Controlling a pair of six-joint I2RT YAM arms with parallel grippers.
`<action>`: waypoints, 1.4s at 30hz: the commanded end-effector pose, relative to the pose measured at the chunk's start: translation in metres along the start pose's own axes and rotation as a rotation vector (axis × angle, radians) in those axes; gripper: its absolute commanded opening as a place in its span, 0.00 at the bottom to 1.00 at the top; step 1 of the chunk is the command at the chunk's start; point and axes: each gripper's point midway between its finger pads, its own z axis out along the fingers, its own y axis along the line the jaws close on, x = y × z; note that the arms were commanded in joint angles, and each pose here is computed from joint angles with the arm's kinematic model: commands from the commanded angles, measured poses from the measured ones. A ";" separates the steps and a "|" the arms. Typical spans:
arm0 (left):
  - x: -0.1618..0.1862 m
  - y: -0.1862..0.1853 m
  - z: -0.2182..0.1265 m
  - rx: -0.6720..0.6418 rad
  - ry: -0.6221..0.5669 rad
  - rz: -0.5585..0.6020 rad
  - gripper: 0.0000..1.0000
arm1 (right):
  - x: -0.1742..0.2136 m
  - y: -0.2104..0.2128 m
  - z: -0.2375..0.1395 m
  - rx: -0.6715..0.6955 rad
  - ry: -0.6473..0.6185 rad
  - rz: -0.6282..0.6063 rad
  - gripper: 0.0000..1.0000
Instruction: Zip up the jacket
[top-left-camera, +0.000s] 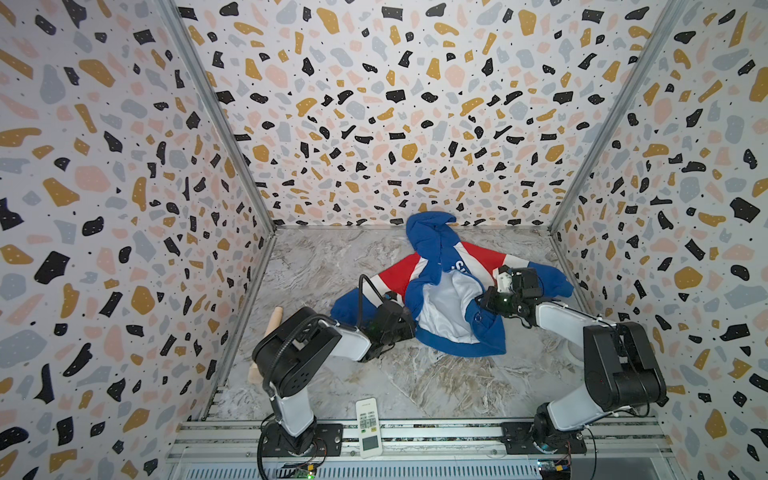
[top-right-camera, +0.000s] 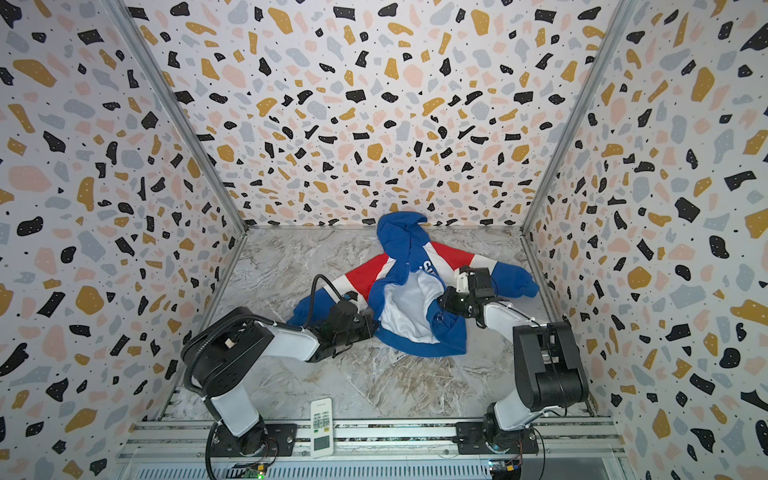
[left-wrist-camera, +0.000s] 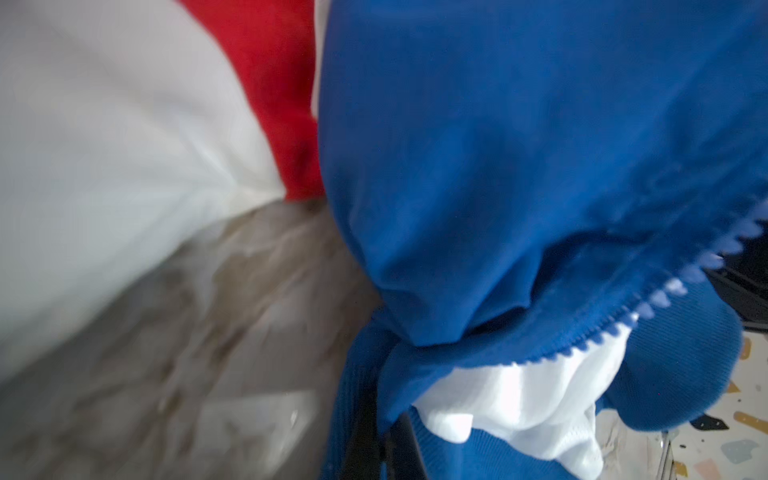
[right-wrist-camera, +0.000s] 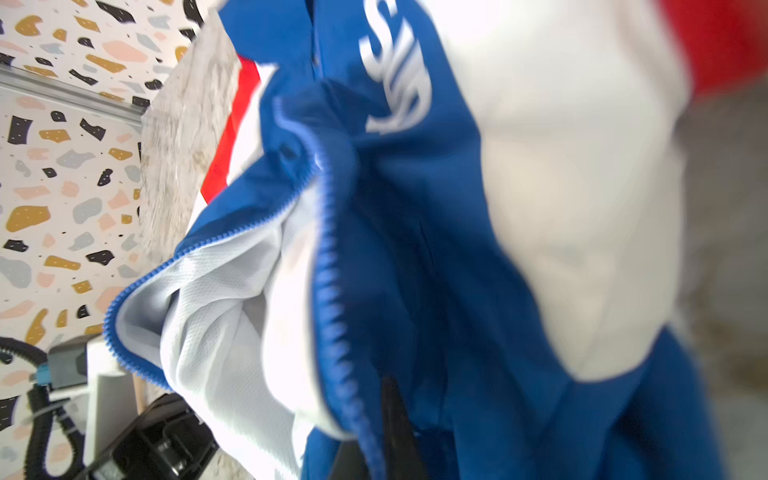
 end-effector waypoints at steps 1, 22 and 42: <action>-0.056 0.004 -0.003 -0.011 -0.133 -0.052 0.00 | -0.017 0.000 -0.023 0.072 0.002 -0.071 0.00; -0.013 0.014 -0.080 0.041 -0.156 0.007 0.00 | 0.106 -0.019 -0.142 0.605 0.213 -0.150 0.00; -0.001 0.032 -0.102 0.005 -0.190 0.039 0.00 | 0.232 0.176 0.015 0.357 0.437 -0.583 0.70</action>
